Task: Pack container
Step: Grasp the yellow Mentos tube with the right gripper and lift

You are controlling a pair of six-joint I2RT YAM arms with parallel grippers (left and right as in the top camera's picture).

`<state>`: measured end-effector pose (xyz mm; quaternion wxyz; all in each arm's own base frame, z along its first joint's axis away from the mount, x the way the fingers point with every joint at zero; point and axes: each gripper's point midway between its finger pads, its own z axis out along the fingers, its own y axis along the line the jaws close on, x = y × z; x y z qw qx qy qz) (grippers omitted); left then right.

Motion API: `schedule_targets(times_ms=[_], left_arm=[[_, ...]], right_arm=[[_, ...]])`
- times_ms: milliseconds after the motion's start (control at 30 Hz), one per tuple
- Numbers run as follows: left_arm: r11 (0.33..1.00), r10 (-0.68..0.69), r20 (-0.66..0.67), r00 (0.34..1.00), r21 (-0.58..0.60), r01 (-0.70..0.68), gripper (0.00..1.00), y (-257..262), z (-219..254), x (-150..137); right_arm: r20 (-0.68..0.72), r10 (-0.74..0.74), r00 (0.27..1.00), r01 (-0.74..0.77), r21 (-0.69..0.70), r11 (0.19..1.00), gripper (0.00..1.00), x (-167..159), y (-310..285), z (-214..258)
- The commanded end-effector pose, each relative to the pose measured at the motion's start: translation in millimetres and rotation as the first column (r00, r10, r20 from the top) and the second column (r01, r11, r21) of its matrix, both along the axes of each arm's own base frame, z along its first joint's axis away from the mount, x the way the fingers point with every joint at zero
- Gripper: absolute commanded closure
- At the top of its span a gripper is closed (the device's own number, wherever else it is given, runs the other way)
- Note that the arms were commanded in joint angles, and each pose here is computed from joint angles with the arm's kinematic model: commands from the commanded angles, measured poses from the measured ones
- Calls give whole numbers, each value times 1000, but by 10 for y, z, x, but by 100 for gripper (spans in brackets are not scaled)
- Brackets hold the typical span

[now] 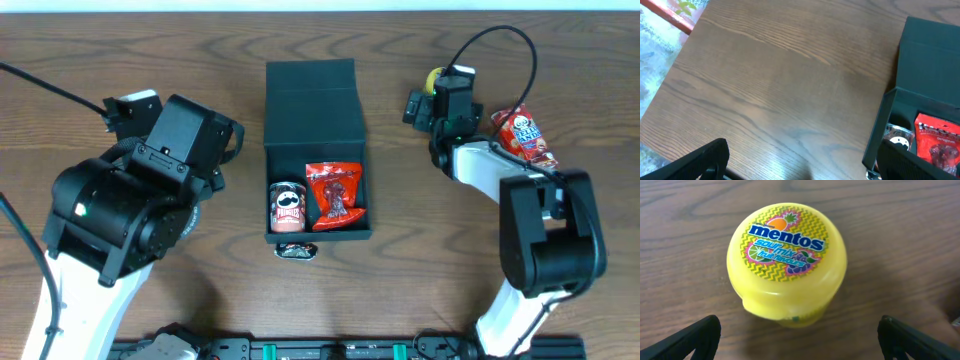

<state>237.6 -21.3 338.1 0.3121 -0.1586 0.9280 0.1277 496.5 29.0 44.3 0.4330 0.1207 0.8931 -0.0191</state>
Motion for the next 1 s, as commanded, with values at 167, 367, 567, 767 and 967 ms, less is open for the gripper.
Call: schedule_targets(times_ms=[167, 367, 567, 767, 967], left_arm=[[1000, 11, 3, 1000, 27, -11, 5, 58, 18, -9], [1000, 12, 4, 1000, 27, -12, 5, 57, 19, -7], [1000, 12, 5, 1000, 25, -12, 5, 54, 20, -4], [1000, 9, 11, 1000, 15, -9, 5, 34, 21, 11], [1000, 9, 12, 1000, 14, -9, 5, 34, 22, 13]], right_arm=[[34, 7, 999, -6, -19, 1000, 1, 116, -46, -128], [68, -15, 998, 16, -13, 1000, 1, 188, -161, -48], [94, 17, 995, -15, -25, 1000, 1, 295, -161, 74], [94, 22, 995, -20, -31, 999, 1, 369, -154, 46], [72, 28, 997, -26, -28, 999, 1, 371, -140, -67]])
